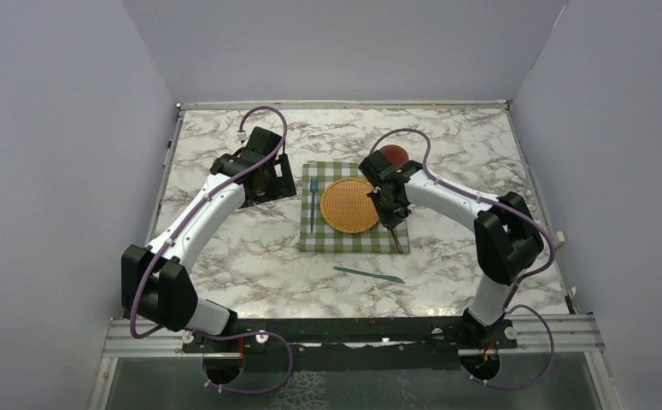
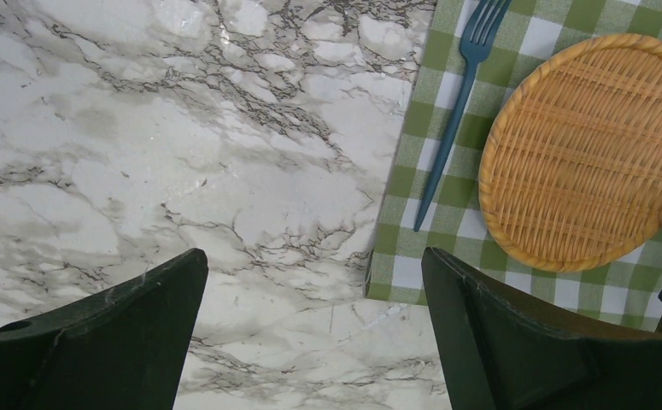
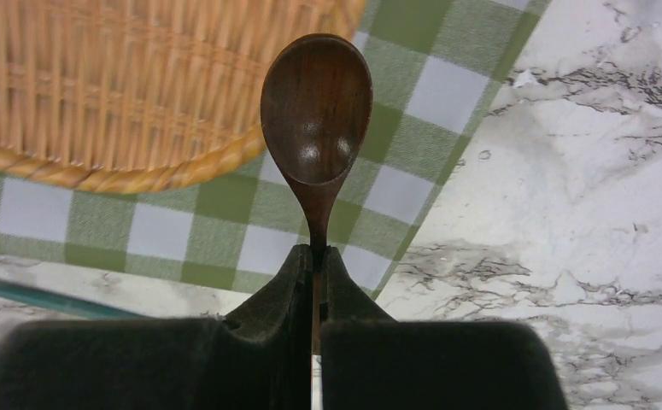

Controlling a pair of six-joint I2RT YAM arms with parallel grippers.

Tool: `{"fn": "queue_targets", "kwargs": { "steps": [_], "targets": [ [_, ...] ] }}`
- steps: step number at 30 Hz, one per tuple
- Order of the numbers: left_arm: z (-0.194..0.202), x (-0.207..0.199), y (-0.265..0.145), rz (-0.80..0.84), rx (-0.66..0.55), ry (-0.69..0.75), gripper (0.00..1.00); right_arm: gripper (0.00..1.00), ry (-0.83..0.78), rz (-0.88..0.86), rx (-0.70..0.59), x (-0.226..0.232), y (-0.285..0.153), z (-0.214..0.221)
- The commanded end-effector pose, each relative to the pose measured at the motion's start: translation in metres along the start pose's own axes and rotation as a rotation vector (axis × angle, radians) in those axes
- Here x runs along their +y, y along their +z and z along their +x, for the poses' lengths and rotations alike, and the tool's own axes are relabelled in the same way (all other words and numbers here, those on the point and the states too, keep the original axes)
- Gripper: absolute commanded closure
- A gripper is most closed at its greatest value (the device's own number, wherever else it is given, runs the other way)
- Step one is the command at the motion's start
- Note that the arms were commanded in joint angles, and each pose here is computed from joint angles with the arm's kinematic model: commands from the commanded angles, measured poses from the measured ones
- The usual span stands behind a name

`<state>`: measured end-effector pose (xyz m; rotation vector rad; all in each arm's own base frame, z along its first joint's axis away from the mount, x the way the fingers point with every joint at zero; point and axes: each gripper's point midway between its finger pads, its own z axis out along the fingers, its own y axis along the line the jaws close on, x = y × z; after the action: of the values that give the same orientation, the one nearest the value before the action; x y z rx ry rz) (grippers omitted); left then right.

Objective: Set the dinner table for one person
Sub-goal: Pick up the spoon from the center of the board, then place the spoon on the napkin.

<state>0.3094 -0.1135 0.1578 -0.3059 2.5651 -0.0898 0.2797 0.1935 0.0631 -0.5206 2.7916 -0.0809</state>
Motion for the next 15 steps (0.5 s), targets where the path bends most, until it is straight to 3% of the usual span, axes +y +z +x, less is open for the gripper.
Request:
{"fn": "queue_targets", "kwargs": {
  "steps": [1, 15],
  "targets": [
    [-0.012, -0.005, -0.008, 0.029, -0.032, -0.002, 0.01, 0.99, 0.085, -0.025, -0.015, -0.014, 0.005, -0.013],
    [-0.015, -0.008, -0.007, 0.034, -0.027, 0.000, 0.01, 0.99, 0.124, -0.038, -0.020, -0.021, 0.013, -0.024]
  ]
}}
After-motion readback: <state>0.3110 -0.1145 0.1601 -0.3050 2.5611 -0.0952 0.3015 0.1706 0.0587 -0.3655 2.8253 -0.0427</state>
